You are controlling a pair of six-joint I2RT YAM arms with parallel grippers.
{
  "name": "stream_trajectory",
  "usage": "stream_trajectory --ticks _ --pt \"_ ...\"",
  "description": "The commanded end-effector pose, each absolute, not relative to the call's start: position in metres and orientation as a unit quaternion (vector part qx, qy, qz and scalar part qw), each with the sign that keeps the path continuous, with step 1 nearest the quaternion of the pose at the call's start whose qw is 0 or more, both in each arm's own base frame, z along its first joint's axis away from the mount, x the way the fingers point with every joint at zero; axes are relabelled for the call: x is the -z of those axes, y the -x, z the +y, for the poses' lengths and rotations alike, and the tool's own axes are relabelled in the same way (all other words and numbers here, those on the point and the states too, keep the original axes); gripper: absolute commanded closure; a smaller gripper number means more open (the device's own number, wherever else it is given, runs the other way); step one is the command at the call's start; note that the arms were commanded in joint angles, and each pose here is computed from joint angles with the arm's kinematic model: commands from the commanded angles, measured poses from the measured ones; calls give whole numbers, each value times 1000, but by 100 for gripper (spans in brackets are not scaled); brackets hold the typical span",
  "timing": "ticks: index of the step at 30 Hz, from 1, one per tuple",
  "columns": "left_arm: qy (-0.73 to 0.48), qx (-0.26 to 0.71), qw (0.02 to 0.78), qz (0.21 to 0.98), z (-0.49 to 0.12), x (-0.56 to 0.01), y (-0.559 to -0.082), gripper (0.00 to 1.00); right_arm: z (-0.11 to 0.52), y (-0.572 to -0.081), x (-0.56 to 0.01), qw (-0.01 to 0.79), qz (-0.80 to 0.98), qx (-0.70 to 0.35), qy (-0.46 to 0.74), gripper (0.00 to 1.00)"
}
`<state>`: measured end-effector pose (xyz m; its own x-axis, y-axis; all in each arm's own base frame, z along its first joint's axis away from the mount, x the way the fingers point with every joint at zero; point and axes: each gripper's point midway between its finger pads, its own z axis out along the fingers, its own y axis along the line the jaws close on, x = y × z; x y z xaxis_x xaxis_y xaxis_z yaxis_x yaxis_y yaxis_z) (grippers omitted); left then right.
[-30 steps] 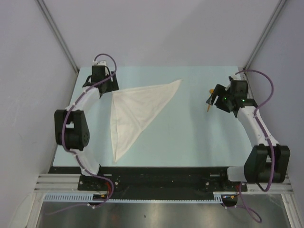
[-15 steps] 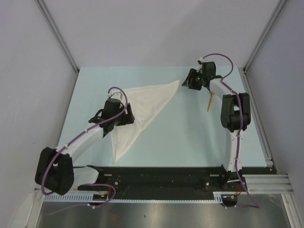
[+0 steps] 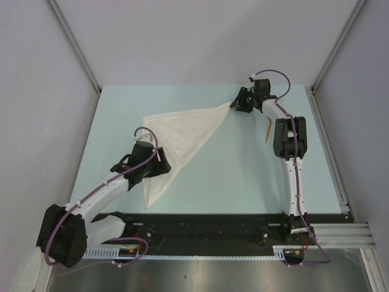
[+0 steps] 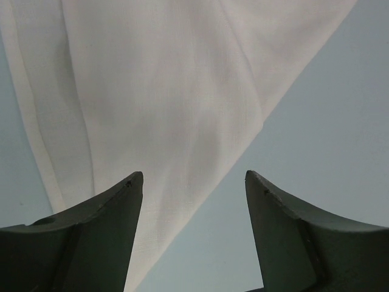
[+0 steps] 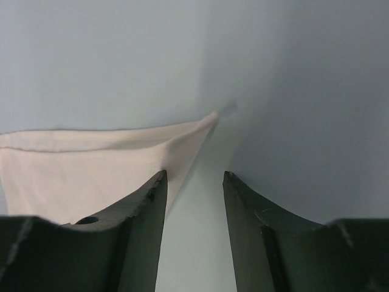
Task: Fold the napkin, place the utensils inside, and roll it up
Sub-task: Fold the napkin
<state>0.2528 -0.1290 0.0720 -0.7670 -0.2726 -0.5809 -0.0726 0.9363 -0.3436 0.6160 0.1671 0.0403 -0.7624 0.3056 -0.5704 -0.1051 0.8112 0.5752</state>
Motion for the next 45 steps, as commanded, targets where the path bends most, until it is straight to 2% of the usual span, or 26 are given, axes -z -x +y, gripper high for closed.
stream_trajectory --ticks 1,14,17,20,23,24,26,27,45 --pt "100 169 319 927 -135 -73 -243 28 171 -629 -39 350 883 -307 -58 54" --pt "102 181 300 931 -139 -57 -226 28 187 -639 -9 336 882 -323 -74 56" --pt "102 184 302 930 -140 -58 -227 28 190 -642 -10 336 880 -326 -79 60" --pt "101 180 302 931 -139 -58 -228 28 190 -643 -4 332 882 -322 -89 66" --pt "102 174 298 933 -137 -53 -226 28 186 -643 -1 328 883 -321 -102 78" --pt "103 174 299 933 -137 -53 -226 28 185 -642 0 326 883 -322 -106 86" --pt "104 171 295 934 -136 -49 -224 28 179 -645 -6 332 878 -324 -118 93" --pt "105 170 294 935 -135 -47 -223 28 175 -641 0 327 880 -322 -125 100" --pt "95 151 237 955 -133 -10 -187 28 70 -667 -54 416 842 -293 -178 100"
